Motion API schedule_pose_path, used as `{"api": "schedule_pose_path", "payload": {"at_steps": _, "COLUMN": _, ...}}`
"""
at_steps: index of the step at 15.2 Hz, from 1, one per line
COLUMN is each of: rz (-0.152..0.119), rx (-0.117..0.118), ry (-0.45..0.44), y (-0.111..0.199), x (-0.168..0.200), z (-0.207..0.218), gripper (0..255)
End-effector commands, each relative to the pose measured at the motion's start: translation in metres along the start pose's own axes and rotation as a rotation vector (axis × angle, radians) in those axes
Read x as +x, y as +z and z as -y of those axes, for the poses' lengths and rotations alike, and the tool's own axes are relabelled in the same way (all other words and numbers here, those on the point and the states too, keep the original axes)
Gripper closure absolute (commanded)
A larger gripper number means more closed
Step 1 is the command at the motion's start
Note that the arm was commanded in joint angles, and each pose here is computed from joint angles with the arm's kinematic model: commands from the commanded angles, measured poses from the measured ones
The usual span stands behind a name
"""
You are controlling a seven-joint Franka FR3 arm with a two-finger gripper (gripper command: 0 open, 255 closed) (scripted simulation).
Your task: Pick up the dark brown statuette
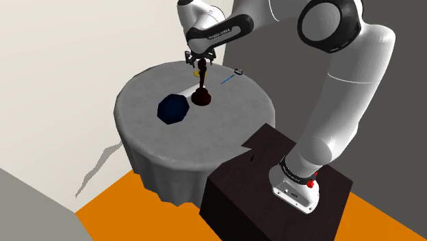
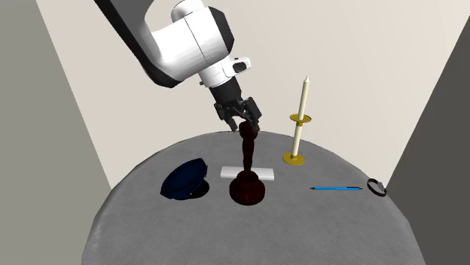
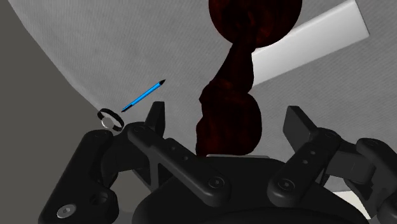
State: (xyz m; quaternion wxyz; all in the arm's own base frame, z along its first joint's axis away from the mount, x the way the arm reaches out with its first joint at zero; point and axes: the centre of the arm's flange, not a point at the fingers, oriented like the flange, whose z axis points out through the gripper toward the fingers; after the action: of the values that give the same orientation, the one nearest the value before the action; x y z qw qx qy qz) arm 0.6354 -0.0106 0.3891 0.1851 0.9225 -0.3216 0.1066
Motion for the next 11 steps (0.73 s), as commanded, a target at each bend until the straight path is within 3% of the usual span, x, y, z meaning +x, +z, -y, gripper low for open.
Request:
{"api": "schedule_pose_path", "payload": {"at_steps": 1, "rz": 0.000, "rx": 0.000, "ry": 0.000, "y": 0.0069, "x": -0.0024, "z": 0.0029, "gripper": 0}}
{"api": "schedule_pose_path", "payload": {"at_steps": 2, "rz": 0.000, "rx": 0.000, "ry": 0.000, "y": 0.0069, "x": -0.0024, "z": 0.0029, "gripper": 0}}
{"api": "schedule_pose_path", "payload": {"at_steps": 3, "rz": 0.000, "rx": 0.000, "ry": 0.000, "y": 0.0068, "x": -0.0023, "z": 0.0035, "gripper": 255}}
{"api": "schedule_pose_path", "payload": {"at_steps": 11, "rz": 0.000, "rx": 0.000, "ry": 0.000, "y": 0.0074, "x": -0.0021, "z": 0.0041, "gripper": 255}}
